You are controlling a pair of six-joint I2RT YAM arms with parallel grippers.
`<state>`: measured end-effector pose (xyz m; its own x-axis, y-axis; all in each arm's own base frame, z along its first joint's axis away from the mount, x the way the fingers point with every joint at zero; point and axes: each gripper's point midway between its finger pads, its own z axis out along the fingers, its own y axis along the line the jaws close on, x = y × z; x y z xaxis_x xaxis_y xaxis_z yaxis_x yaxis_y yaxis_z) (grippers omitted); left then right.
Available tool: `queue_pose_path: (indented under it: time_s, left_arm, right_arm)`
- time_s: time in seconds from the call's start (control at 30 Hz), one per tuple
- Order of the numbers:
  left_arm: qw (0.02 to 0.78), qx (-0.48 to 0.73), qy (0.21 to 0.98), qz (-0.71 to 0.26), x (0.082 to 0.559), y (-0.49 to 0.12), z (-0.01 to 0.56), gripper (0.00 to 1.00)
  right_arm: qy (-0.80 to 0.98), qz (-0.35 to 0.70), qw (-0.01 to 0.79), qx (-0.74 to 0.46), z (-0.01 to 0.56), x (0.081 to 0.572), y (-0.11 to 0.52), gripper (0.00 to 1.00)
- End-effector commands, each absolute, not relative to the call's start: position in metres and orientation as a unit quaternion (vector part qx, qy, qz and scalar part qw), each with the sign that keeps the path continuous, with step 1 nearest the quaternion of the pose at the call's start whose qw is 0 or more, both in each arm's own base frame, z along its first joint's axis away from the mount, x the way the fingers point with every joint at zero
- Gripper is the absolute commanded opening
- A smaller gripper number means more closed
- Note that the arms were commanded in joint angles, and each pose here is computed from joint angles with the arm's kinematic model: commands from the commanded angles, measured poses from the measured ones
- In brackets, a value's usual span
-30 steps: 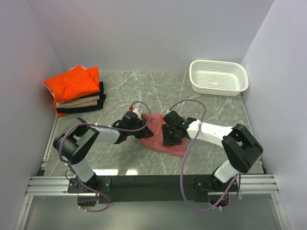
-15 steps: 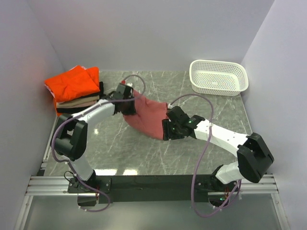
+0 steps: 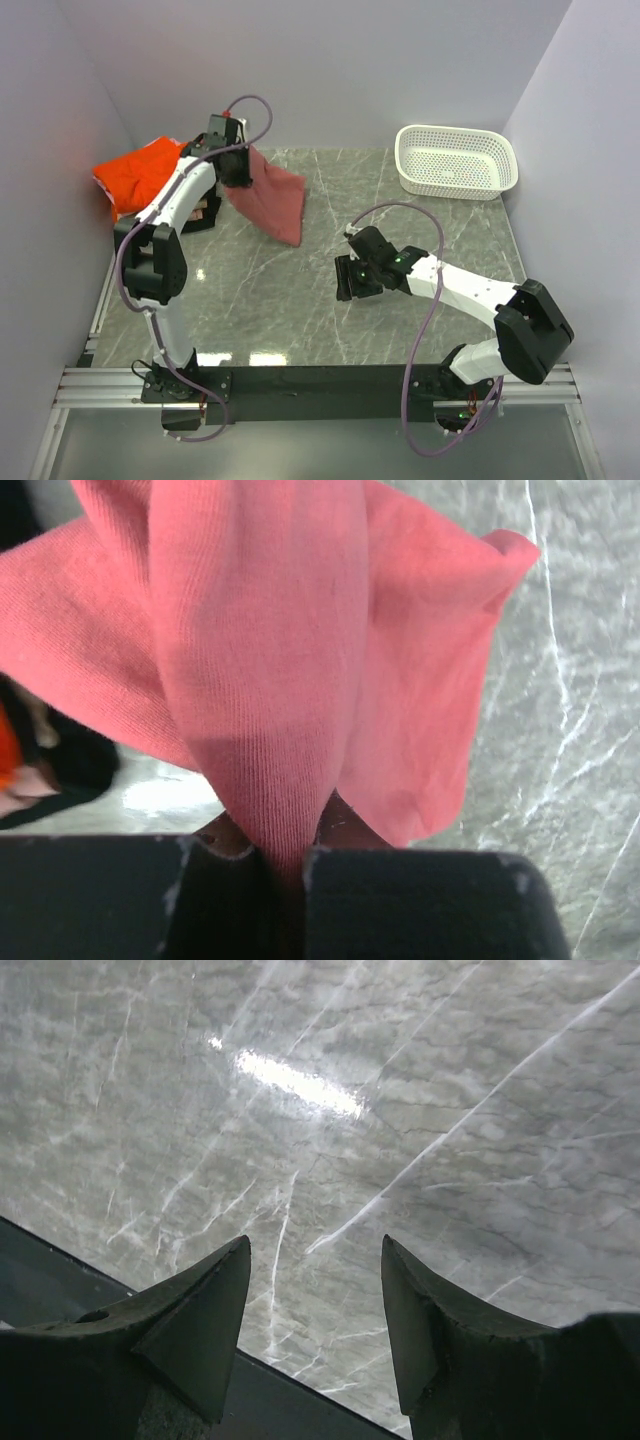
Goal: Fold and stack the t-shirts
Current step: Neatly place the folded tshirt to the corner
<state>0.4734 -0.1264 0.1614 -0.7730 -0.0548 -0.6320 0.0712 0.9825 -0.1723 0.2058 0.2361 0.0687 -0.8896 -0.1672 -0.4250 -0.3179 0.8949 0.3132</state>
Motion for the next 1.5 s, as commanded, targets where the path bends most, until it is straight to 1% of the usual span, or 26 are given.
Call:
queue_pose_path:
  time_s: [0.0,0.07,0.1,0.17,0.2,0.23,0.33,0.47,0.5,0.57,0.7,0.77,0.8,1.03,1.13,1.23,1.47]
  left_arm:
    - [0.373,0.018,0.924,-0.087,0.493,-0.11,0.204,0.0]
    - [0.38,0.021,0.921,-0.082,0.501,-0.102,0.213,0.0]
    - [0.395,0.02,0.914,-0.083,0.506,-0.1,0.232,0.0]
    - [0.4,0.018,0.913,-0.083,0.515,-0.089,0.241,0.0]
    - [0.417,0.011,0.905,-0.08,0.52,-0.078,0.262,0.0]
    - [0.418,0.01,0.905,-0.079,0.524,-0.074,0.264,0.0]
    - [0.446,0.0,0.891,-0.084,0.53,-0.054,0.295,0.0]
    - [0.477,-0.017,0.874,-0.087,0.527,-0.029,0.322,0.0]
    - [0.476,-0.034,0.875,-0.079,0.525,-0.008,0.318,0.0]
    - [0.494,-0.044,0.864,-0.081,0.52,0.006,0.333,0.0]
    - [0.51,-0.085,0.853,-0.072,0.506,0.055,0.344,0.0]
    - [0.523,-0.091,0.844,-0.073,0.498,0.067,0.355,0.0]
    - [0.526,-0.1,0.842,-0.07,0.495,0.078,0.356,0.0]
    - [0.549,-0.12,0.824,-0.071,0.487,0.105,0.368,0.0]
    - [0.569,-0.145,0.808,-0.053,0.482,0.125,0.38,0.0]
    - [0.573,-0.172,0.801,-0.032,0.476,0.145,0.377,0.0]
    - [0.528,-0.244,0.813,0.023,0.47,0.186,0.31,0.0]
  right_arm:
    - [0.941,0.222,0.215,-0.141,0.075,0.209,0.247,0.62]
    - [0.941,0.224,0.211,-0.141,0.071,0.207,0.246,0.62]
    - [0.94,0.229,0.211,-0.141,0.071,0.207,0.248,0.62]
    - [0.94,0.232,0.207,-0.142,0.068,0.205,0.249,0.62]
    - [0.94,0.233,0.206,-0.141,0.067,0.205,0.249,0.62]
    - [0.94,0.234,0.204,-0.141,0.066,0.204,0.249,0.62]
    - [0.939,0.236,0.205,-0.141,0.066,0.203,0.249,0.62]
    - [0.94,0.237,0.203,-0.139,0.064,0.202,0.249,0.62]
    - [0.94,0.237,0.202,-0.138,0.063,0.202,0.248,0.62]
    - [0.94,0.239,0.198,-0.14,0.061,0.199,0.249,0.62]
    - [0.941,0.239,0.196,-0.141,0.059,0.197,0.248,0.62]
    - [0.941,0.237,0.194,-0.142,0.058,0.196,0.247,0.62]
    - [0.941,0.239,0.192,-0.142,0.058,0.196,0.248,0.62]
    - [0.939,0.248,0.19,-0.144,0.059,0.195,0.253,0.62]
    - [0.94,0.247,0.188,-0.145,0.058,0.193,0.253,0.62]
    - [0.94,0.25,0.185,-0.144,0.056,0.19,0.253,0.62]
    - [0.939,0.251,0.181,-0.15,0.056,0.185,0.255,0.62]
